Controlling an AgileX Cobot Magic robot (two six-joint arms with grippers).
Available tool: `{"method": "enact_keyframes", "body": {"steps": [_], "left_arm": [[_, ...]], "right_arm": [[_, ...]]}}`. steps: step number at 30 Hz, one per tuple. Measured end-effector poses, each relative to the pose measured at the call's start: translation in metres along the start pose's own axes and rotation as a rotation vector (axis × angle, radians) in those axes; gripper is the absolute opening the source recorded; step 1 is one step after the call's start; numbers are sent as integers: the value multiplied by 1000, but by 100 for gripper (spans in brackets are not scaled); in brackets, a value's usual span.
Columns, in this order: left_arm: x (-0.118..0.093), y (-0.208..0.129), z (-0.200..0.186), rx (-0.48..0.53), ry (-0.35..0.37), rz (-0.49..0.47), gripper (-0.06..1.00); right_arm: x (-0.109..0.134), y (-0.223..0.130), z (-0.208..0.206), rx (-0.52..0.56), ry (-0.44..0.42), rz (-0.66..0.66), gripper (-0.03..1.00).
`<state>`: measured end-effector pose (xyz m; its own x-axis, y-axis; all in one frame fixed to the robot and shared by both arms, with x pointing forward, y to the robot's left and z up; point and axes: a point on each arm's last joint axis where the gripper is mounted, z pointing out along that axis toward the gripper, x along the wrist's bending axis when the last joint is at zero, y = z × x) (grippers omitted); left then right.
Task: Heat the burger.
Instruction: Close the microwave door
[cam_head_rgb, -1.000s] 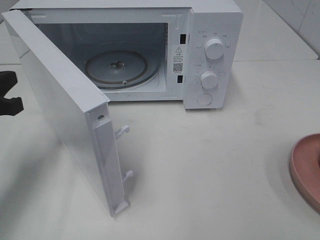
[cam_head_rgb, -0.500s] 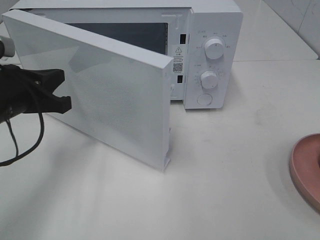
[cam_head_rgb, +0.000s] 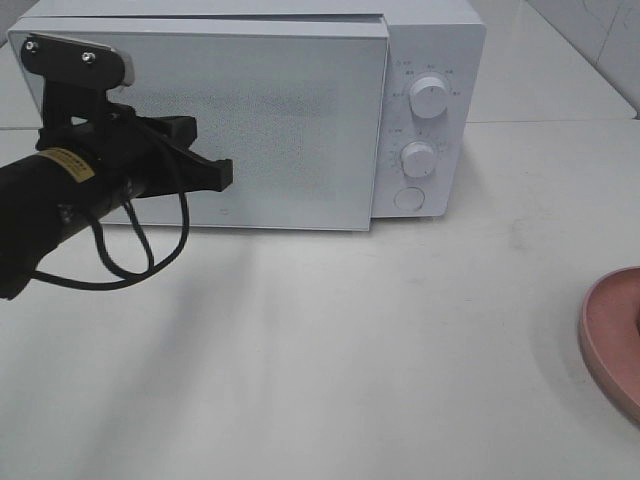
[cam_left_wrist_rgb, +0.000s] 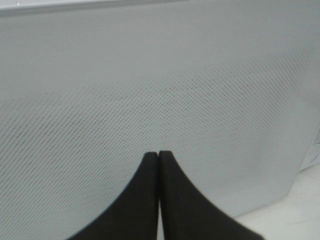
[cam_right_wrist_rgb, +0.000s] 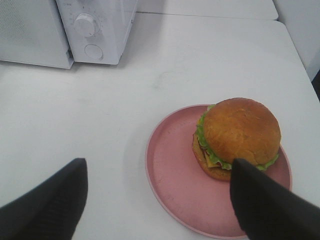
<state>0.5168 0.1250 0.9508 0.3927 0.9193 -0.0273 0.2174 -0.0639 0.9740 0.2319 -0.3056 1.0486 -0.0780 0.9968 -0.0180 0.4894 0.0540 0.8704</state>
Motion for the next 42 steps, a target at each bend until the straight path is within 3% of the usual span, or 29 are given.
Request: {"method": "enact_keyframes", "body": {"steps": [14, 22, 32, 42], "left_arm": [[-33, 13, 40, -3, -7, -14, 0], [-50, 13, 67, 62, -40, -10, 0], [-63, 16, 93, 99, -56, -10, 0], [-72, 18, 93, 124, -92, 10, 0]], "right_arm": [[0, 0, 0, 0, 0, 0, 76], [0, 0, 0, 0, 0, 0, 76], [0, 0, 0, 0, 0, 0, 76], [0, 0, 0, 0, 0, 0, 76]]}}
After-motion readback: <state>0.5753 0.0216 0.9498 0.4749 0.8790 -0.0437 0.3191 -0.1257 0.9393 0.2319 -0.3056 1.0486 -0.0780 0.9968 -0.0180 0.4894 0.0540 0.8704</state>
